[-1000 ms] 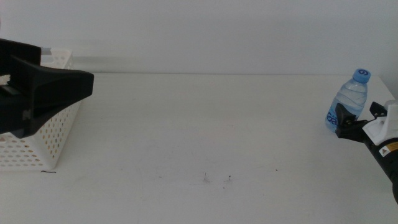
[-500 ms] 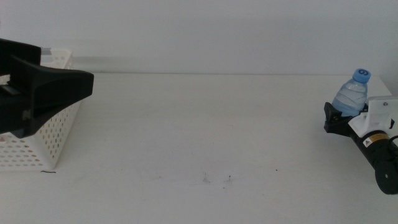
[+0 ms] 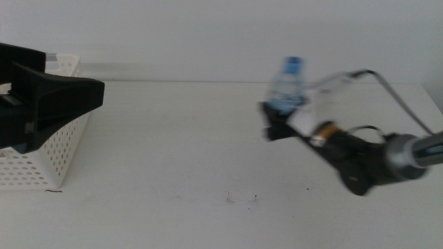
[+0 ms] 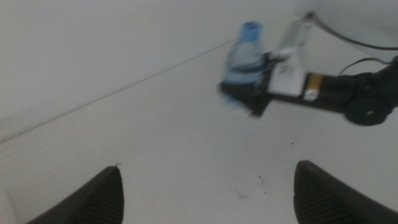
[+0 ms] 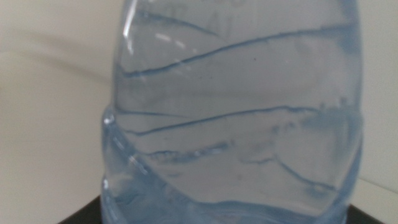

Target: Use arms to grab the bottles and put them into the dustbin to the left of the table.

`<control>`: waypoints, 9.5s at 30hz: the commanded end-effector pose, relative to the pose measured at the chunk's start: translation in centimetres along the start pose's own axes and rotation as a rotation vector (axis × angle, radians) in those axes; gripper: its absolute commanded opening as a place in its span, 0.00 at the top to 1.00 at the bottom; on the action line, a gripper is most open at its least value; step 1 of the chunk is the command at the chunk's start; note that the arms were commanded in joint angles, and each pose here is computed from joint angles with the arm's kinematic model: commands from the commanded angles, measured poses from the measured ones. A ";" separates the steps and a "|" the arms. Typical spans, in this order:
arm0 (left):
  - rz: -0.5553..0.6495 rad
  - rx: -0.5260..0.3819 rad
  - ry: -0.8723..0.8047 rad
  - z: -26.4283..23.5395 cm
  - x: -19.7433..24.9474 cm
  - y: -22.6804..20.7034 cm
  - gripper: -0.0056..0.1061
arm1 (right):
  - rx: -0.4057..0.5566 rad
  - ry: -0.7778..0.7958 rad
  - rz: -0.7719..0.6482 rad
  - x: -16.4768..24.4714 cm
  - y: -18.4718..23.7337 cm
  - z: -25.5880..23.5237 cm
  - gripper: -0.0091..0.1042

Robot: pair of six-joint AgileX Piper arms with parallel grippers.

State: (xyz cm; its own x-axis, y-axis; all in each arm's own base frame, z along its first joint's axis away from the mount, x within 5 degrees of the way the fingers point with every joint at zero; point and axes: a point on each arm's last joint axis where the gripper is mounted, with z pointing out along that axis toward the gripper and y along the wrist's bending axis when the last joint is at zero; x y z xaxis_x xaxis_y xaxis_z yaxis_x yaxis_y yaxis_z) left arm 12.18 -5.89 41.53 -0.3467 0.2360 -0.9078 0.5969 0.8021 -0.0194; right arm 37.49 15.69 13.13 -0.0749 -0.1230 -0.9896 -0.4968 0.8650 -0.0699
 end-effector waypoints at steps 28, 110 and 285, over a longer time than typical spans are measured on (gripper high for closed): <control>-0.003 -0.002 -0.006 0.0 0.1 0.0 0.11 | -0.219 0.169 0.060 1.2 10.5 7.7 0.18; -0.050 -0.127 -0.225 18.1 17.0 0.0 0.11 | 0.034 0.430 0.077 -28.3 4.1 -20.7 0.16; -0.020 -0.268 -0.150 2.8 -5.5 1.8 0.11 | 0.013 0.416 0.122 -27.9 4.2 -20.4 0.16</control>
State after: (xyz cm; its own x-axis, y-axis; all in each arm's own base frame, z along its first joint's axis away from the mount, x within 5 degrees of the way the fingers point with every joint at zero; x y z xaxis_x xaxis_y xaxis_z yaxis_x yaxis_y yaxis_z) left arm 17.33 -7.37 45.26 -0.2390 0.1668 -0.9566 0.3721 0.9257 0.0684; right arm 19.77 12.97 43.02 -0.4819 -0.2211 -0.8479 -0.4533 0.8910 0.0253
